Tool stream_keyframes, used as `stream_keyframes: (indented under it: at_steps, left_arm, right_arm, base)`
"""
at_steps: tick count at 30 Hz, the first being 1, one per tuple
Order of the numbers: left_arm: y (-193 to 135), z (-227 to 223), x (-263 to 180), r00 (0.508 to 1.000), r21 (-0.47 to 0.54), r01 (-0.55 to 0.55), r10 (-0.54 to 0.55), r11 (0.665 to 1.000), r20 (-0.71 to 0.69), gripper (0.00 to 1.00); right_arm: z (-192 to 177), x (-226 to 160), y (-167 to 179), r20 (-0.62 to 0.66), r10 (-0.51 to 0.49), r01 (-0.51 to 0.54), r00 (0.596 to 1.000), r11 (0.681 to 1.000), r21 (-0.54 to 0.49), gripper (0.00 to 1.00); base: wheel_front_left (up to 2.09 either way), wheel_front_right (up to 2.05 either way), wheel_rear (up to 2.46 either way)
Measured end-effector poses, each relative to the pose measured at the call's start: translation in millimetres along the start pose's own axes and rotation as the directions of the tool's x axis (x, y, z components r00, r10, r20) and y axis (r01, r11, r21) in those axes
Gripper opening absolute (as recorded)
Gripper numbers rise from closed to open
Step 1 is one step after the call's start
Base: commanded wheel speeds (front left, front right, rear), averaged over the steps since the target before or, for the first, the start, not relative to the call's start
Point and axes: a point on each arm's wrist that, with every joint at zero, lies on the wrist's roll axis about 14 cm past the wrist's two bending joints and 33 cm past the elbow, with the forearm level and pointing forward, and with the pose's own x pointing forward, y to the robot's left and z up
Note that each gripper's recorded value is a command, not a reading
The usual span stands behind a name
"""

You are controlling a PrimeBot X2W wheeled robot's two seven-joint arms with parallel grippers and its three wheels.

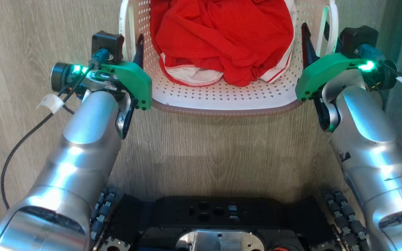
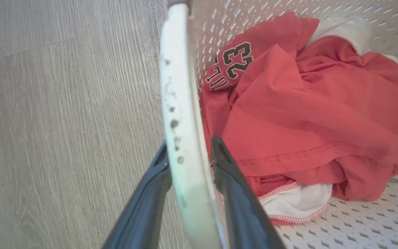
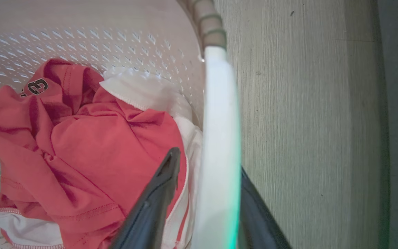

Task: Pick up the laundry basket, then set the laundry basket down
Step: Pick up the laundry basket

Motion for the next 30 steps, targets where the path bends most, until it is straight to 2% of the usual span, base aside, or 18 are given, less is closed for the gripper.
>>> stream_keyframes:
  at_steps: [2, 4, 6, 8, 30]
  left_arm:
    - [-3.6, -1.9, 0.0, 1.0, 0.006, 0.012, -0.012, 1.0, -0.006, 0.38]
    - [-6.7, -2.7, 0.2, 1.0, 0.004, 0.02, -0.02, 1.0, -0.008, 0.0]
    - [-7.1, -1.3, 0.9, 1.0, 0.004, 0.022, -0.022, 1.0, -0.006, 0.0]
    - [-7.8, 1.2, 2.3, 1.0, 0.01, 0.027, -0.027, 1.0, -0.006, 0.0]
    - [-21.1, 4.3, -32.7, 1.0, -0.038, 0.016, -0.016, 0.999, -0.023, 0.0]
  right_arm:
    - [-1.8, -0.3, -0.7, -0.005, -0.002, 0.002, 1.0, 1.0, 0.0, 0.5]
    - [-3.0, -0.5, -1.1, -0.008, -0.003, 0.003, 1.0, 1.0, 0.002, 0.44]
    - [-3.5, -0.5, -1.4, -0.01, -0.004, 0.004, 1.0, 1.0, 0.003, 0.26]
    - [-4.9, -1.0, -2.4, -0.015, -0.008, 0.008, 1.0, 1.0, 0.009, 0.0]
    - [22.1, -23.0, 6.9, -0.013, -0.011, 0.011, 1.0, 1.0, 0.007, 0.0]
  base:
    - [0.0, 0.0, 0.0]
    - [0.0, 0.0, 0.0]
    - [0.0, 0.0, 0.0]
    - [0.0, 0.0, 0.0]
    - [0.0, 0.0, 0.0]
